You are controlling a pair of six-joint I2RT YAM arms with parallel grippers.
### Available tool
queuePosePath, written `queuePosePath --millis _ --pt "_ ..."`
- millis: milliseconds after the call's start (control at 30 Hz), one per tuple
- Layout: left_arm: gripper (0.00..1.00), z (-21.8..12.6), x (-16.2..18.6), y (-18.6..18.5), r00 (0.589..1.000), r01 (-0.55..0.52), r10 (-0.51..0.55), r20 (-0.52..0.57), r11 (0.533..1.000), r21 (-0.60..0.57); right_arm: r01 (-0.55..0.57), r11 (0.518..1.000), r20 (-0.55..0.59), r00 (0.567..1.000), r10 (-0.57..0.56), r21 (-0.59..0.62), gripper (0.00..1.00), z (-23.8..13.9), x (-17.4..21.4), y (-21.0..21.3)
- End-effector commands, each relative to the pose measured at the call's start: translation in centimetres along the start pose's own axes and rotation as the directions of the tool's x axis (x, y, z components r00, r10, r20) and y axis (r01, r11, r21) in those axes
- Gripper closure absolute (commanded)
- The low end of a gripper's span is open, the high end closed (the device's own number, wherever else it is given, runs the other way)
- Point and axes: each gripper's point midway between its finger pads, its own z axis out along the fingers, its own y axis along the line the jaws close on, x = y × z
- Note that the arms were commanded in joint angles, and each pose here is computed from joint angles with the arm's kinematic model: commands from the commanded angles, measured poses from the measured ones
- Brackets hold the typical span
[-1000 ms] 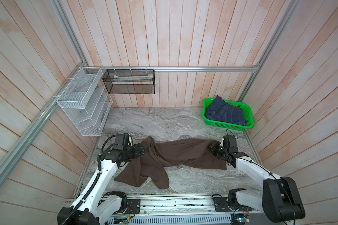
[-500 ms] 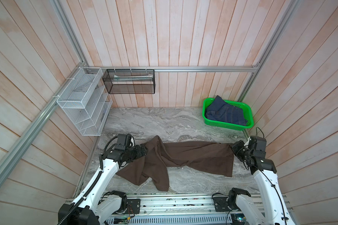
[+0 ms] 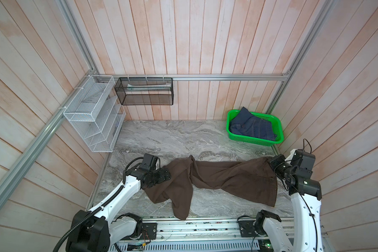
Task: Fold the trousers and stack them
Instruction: 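Stretch the trousers lengthwise, right gripper pulling the waistband away from the left gripper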
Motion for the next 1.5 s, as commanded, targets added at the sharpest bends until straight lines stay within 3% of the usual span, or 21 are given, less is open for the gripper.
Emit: queuePosePath --millis 0,267,500,800,867,1000,1133,1167,1300,1333,1400,1467 --pt "0.08 1.1 -0.4 0.1 0.999 -0.009 0.01 0.03 0.999 -0.034 0.011 0.999 0.004 1.0 -0.011 -0.05 1.0 -0.4 -0.3 1.0" --pt "0.22 2.0 -0.1 0.8 0.999 -0.022 0.024 0.027 0.997 -0.079 0.005 0.997 0.0 1.0 -0.005 -0.071 1.0 -0.6 -0.1 1.3" --pt "0.08 2.6 2.1 -0.2 0.997 -0.062 0.059 -0.045 0.996 -0.058 -0.001 0.997 -0.013 1.0 0.0 -0.08 1.0 -0.3 0.3 1.2" --pt "0.11 4.5 3.2 0.6 0.992 -0.109 0.098 -0.076 0.983 -0.149 -0.014 0.997 -0.035 0.999 0.011 -0.082 1.0 0.6 0.9 0.7" --pt "0.2 4.5 2.5 0.9 0.992 -0.124 0.114 -0.061 0.974 -0.191 -0.014 0.997 -0.036 0.999 0.011 -0.08 1.0 0.6 0.9 0.6" --pt "0.64 3.3 0.4 1.3 0.989 -0.144 0.151 0.004 0.949 -0.281 -0.011 0.996 -0.032 0.999 0.008 -0.09 1.0 0.2 0.8 1.0" --pt "0.97 0.9 -1.6 1.6 0.98 -0.148 0.186 0.075 0.925 -0.351 -0.002 0.995 -0.016 1.0 0.0 -0.104 1.0 -0.6 0.3 1.7" --pt "1.0 0.1 -2.0 1.6 0.978 -0.144 0.189 0.094 0.923 -0.358 0.0 0.994 -0.012 1.0 -0.001 -0.108 1.0 -0.9 0.2 1.9" --pt "1.0 -1.8 -2.6 0.7 0.971 -0.148 0.197 0.137 0.942 -0.303 0.005 0.992 -0.004 1.0 -0.006 -0.123 1.0 -1.7 0.0 2.6" --pt "0.91 -1.7 -2.3 0.1 0.972 -0.162 0.201 0.121 0.949 -0.27 0.007 0.992 -0.004 1.0 -0.007 -0.125 1.0 -1.7 0.0 2.6" --pt "0.61 -0.5 -0.7 -1.3 0.975 -0.203 0.216 0.051 0.961 -0.19 0.009 0.993 -0.001 1.0 -0.009 -0.12 1.0 -1.8 0.0 2.5" --pt "0.47 0.7 0.9 -2.0 0.967 -0.249 0.253 -0.001 0.951 -0.183 0.01 0.993 -0.001 1.0 -0.011 -0.119 1.0 -1.8 0.0 2.5"
